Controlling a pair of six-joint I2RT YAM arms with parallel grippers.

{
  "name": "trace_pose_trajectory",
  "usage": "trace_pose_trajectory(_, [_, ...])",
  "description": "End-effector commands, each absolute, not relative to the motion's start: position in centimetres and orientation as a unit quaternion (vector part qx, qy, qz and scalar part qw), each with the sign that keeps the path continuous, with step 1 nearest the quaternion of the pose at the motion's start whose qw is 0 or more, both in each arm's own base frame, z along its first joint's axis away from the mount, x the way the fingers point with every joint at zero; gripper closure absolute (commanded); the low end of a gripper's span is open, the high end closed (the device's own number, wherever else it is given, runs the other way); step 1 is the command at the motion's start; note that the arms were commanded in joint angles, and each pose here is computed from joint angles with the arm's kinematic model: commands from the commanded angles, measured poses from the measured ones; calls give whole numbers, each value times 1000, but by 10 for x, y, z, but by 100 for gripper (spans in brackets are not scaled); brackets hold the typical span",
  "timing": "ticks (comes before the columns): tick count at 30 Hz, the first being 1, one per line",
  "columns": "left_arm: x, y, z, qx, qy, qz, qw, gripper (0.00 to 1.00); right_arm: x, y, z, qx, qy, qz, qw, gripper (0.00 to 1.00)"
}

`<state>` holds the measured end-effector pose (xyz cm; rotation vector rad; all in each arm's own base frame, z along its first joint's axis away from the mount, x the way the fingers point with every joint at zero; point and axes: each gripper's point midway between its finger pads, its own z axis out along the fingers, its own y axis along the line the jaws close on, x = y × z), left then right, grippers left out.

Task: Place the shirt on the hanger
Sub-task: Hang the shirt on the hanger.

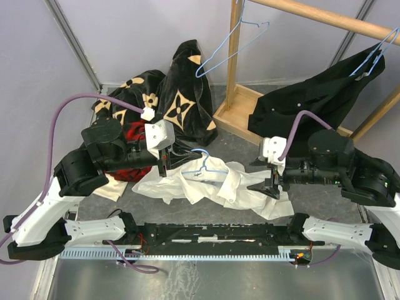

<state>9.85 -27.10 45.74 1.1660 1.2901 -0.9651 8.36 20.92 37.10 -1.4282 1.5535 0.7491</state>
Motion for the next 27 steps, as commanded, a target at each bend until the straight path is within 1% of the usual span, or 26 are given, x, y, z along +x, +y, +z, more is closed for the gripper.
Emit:
trace_pose_trajectory(1, [100,-275,466,487,532,-412,557,97,96,227,428,-513,595,339,518,31])
trace_pose_trajectory(4, [102,-278,464,487,533,-412,556,97,95,249,442,-508,570,380,523,31])
trace_pose_trajectory(10, [106,-282,461,487,538,-408,554,97,98,294,442,-496,551,445,502,38])
trace_pose_trajectory(17, [108,-285,459,488,539,-407,552,97,108,317,433,-467,560,471,497,42])
trace_pose_trajectory(19, [108,-284,459,487,538,-407,554,97,109,319,429,-465,562,472,494,46])
trace_pose_trajectory(24, [109,-285,459,486,538,-407,556,97,112,323,419,-459,571,473,490,59])
trace_pose_trajectory(27, [110,-286,458,484,540,-406,556,97,112,325,415,-460,572,475,486,73])
